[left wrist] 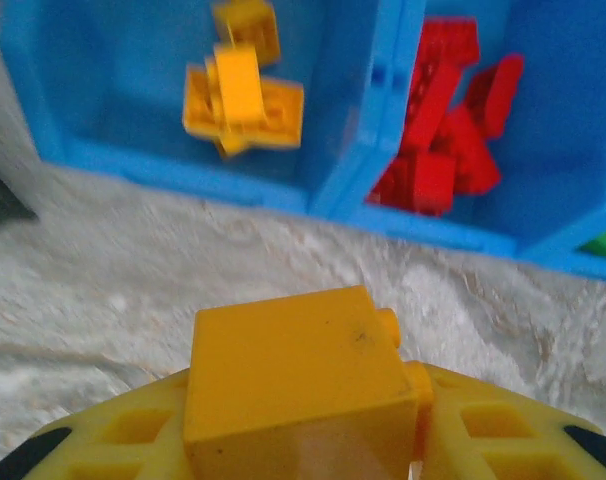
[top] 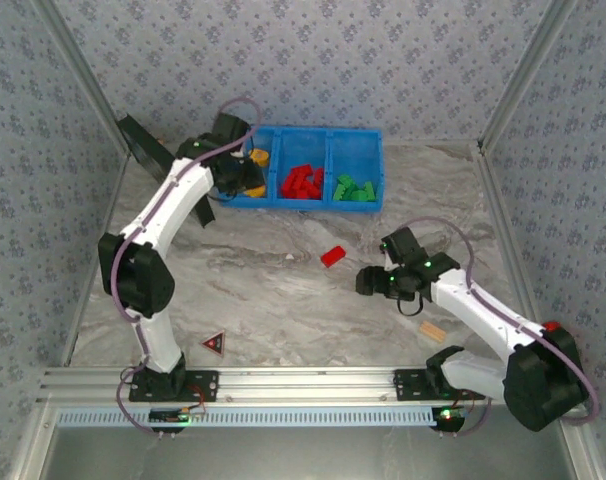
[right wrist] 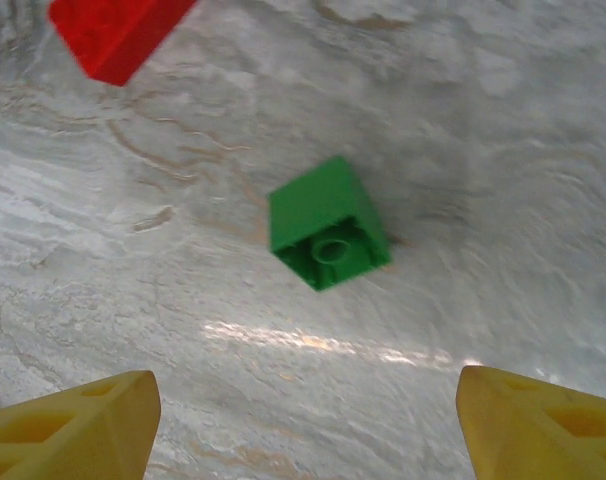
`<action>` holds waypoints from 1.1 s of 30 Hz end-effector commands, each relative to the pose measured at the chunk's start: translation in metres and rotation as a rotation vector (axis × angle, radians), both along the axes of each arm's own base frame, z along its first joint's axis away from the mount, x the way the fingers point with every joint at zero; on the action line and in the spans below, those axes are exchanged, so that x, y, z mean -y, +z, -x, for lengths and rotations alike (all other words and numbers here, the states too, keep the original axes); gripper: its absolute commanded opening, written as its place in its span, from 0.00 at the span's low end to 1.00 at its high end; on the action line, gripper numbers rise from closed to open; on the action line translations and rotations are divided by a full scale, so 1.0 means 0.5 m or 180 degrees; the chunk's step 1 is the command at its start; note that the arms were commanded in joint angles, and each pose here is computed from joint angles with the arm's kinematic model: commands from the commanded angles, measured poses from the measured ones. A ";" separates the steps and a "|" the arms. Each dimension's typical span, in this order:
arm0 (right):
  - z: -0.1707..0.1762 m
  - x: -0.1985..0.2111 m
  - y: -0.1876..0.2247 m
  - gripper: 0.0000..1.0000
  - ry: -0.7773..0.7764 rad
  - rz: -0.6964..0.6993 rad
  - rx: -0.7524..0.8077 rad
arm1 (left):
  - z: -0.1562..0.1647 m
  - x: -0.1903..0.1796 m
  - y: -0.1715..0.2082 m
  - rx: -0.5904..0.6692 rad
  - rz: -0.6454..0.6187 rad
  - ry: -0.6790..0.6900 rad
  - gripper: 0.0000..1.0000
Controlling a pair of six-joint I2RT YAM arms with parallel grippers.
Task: Sort the legos into containers by color
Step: Place the lego in the container.
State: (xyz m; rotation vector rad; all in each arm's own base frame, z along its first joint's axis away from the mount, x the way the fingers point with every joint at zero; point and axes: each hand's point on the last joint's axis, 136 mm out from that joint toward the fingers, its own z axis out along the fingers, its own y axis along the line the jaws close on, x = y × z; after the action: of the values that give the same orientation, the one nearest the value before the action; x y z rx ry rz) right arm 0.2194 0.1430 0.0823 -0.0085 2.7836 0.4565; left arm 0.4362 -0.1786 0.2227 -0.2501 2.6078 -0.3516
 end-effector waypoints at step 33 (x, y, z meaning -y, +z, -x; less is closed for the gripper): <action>-0.079 -0.012 -0.087 0.71 0.0542 0.1040 0.0185 | -0.233 -0.044 -0.114 -0.0069 -0.0263 0.0130 0.68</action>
State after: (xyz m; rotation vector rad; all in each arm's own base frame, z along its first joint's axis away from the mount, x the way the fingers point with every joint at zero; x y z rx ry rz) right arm 0.2496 0.1458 0.0342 -0.3213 2.7952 0.0532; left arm 0.5501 -0.1549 0.1243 -0.2982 2.7006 -0.1466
